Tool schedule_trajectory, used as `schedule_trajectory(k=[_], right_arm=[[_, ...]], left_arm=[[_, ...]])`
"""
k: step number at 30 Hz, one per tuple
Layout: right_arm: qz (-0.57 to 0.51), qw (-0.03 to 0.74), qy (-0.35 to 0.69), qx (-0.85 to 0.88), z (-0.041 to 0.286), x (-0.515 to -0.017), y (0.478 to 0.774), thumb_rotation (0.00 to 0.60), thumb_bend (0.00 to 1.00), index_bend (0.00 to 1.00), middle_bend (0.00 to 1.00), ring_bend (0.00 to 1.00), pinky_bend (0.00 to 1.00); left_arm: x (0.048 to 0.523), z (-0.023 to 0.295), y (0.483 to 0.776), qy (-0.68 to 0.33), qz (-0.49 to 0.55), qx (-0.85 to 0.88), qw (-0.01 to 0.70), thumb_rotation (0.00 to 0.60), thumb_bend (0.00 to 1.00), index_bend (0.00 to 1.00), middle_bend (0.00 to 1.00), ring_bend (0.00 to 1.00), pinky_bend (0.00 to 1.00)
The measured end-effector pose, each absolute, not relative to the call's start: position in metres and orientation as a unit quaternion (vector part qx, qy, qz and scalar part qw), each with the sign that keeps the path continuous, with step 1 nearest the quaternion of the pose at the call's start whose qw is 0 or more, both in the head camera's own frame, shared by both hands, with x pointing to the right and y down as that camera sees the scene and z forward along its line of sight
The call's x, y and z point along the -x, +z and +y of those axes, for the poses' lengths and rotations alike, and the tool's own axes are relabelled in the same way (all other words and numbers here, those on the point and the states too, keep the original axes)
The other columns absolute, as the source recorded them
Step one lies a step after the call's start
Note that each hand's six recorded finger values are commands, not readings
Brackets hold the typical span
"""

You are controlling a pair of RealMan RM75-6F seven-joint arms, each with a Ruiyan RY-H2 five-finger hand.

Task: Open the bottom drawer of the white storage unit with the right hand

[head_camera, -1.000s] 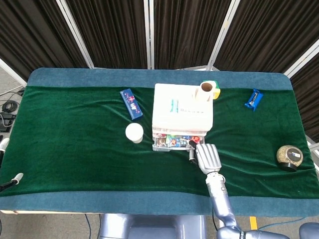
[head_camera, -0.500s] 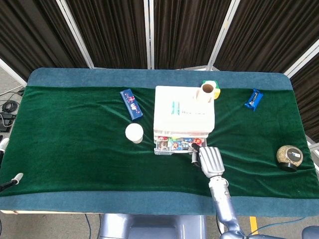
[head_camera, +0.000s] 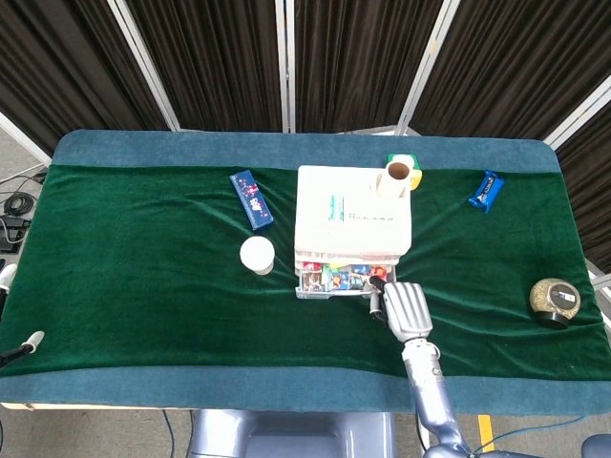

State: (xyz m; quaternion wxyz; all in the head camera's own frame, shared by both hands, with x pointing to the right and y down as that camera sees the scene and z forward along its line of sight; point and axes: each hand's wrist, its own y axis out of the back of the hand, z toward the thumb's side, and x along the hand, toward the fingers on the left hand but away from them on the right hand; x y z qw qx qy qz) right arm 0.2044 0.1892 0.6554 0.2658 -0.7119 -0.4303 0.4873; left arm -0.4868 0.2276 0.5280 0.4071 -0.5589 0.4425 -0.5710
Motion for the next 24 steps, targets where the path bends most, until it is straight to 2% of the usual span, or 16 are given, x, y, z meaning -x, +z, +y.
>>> schedule_trajectory(k=[24], right_arm=[[-0.431,0.264,0.486,0.713,0.208,-0.224,0.638,0.600,0.63,0.60,0.93,0.96,0.85]], left_arm=[[0.485,0.229,0.529,-0.572,0.439,0.560,0.408,0.600,0.03,0.00,0.00,0.00,0.00]])
